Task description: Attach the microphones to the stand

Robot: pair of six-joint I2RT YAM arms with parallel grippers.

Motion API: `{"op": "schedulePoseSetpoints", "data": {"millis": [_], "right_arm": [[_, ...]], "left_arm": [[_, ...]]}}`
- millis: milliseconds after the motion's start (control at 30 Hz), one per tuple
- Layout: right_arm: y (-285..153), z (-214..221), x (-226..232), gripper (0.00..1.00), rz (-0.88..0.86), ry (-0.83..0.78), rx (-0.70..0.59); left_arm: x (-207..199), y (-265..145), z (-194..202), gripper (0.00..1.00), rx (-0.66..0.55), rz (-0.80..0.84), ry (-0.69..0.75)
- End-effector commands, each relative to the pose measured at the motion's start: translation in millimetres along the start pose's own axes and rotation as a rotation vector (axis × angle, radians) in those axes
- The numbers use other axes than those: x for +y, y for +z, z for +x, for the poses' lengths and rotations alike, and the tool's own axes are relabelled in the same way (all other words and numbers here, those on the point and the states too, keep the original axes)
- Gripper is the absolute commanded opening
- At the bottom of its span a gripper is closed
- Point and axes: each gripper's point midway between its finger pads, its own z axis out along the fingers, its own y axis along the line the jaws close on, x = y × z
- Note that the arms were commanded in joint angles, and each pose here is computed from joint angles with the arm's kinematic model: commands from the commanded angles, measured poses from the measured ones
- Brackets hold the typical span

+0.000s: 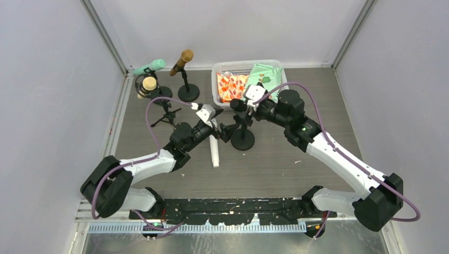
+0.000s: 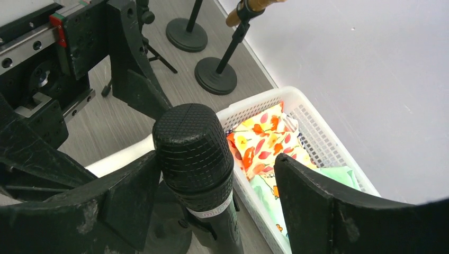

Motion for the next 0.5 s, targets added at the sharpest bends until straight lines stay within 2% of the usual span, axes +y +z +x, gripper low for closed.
{"op": "schedulePoseSetpoints", "data": {"millis": [0, 267, 400, 467], "right_arm": [[-21, -58, -12, 0.83, 0.037, 0.006, -0.153], [-53, -78, 7, 0.84, 0.011, 0.141, -0.258], [-73, -87, -2, 0.86, 0.104, 0.327, -0.298], [-82, -83, -11, 0.89, 0.179, 0.434, -0.286]], "left_arm": [[10, -18, 3, 1.0, 0.051, -0.07, 0.007], [40, -67, -2, 1.0, 0.164, -0.344, -0.105], [57, -106, -16, 1.0, 0.184, -0.566, -0.266], [56, -123, -19, 1.0, 0.245, -0.602, -0.274]]}}
